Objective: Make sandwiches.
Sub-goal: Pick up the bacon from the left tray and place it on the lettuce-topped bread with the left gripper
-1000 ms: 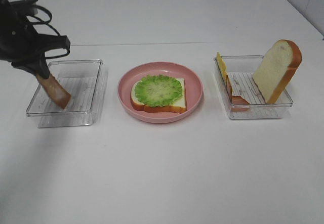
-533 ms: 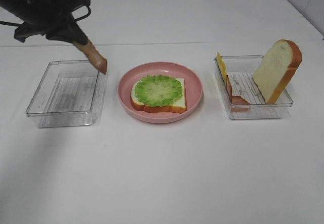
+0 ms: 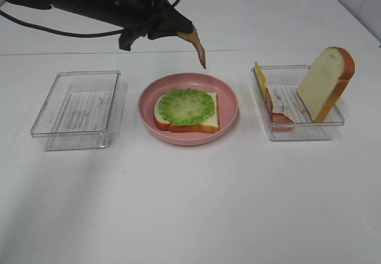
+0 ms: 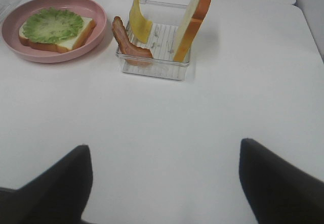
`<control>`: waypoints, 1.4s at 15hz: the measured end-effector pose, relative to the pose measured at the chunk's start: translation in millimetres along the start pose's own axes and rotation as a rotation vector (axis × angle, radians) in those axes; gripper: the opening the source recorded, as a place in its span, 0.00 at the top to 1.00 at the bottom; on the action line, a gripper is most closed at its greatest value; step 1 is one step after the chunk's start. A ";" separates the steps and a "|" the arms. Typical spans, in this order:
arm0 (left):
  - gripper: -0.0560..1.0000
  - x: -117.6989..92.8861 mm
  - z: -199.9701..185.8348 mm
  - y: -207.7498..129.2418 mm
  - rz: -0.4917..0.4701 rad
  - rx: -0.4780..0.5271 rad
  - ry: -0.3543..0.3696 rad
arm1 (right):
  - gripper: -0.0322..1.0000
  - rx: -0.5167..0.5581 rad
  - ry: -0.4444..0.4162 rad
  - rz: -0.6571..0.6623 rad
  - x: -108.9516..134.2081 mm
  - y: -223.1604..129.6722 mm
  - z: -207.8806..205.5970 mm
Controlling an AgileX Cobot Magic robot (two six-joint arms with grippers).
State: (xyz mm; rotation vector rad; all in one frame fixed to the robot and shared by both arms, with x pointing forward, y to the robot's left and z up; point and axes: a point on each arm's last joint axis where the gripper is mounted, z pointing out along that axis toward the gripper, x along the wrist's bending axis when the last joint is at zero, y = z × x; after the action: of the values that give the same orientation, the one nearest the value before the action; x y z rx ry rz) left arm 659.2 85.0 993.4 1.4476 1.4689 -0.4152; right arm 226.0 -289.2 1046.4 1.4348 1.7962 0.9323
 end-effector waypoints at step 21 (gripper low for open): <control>0.40 77.9 31.6 -11.4 -0.051 0.219 0.325 | 0.24 0.000 0.000 0.000 0.0 0.0 0.0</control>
State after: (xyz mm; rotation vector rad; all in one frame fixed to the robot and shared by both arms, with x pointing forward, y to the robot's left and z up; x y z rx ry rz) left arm 677.6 100.3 912.0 1.7144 1.7648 -0.3949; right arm 226.0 -289.2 1046.4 1.4348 1.7962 0.9323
